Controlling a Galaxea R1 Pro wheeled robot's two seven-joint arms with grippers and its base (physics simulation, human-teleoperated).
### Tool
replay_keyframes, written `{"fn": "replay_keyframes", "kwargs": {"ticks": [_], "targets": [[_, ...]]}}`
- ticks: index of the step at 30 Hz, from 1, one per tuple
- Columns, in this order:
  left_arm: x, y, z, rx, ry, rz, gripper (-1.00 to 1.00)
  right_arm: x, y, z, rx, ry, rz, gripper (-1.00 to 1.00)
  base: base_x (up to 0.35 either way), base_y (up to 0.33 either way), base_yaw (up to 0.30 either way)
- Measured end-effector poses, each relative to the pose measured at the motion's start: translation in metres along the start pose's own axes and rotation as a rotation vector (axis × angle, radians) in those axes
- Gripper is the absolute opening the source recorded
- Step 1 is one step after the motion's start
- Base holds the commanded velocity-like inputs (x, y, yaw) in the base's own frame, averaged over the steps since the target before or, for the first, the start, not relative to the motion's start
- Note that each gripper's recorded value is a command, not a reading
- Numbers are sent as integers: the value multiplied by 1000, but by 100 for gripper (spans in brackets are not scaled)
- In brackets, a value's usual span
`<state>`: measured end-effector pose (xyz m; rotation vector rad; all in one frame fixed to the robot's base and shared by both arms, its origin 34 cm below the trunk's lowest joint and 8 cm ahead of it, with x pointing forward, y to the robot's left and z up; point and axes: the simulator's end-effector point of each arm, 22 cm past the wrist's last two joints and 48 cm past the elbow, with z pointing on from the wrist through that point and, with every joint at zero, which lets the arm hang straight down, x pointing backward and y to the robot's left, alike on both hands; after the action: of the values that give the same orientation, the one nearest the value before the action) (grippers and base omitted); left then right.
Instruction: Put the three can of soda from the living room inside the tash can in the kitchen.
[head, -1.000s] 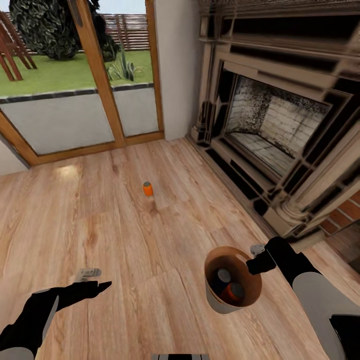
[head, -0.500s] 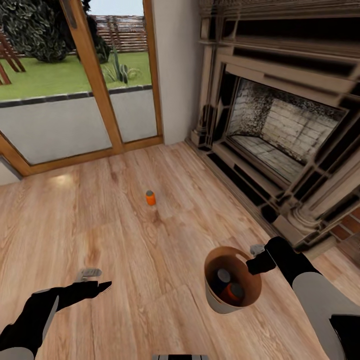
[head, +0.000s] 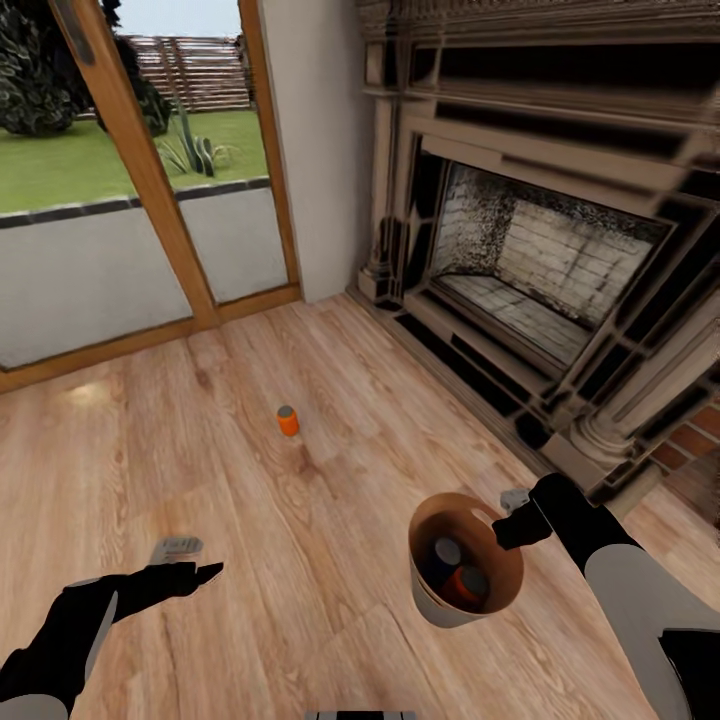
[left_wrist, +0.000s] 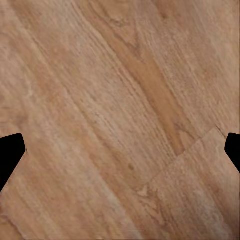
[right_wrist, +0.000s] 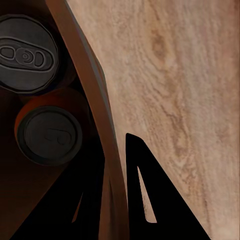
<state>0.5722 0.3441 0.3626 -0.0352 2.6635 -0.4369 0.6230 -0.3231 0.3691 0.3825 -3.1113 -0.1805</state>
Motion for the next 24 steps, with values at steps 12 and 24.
{"fn": "replay_keyframes", "kwargs": {"ticks": [12, 24], "targets": [[-3, -4, -3, 17, -5, 0, 100, -2, -1, -4, 5, -7, -4, -100, 218, 266, -217], [-5, -5, -4, 21, -9, -1, 100, -4, 3, -6, 2, -13, -6, -100, 210, 275, -105]]}}
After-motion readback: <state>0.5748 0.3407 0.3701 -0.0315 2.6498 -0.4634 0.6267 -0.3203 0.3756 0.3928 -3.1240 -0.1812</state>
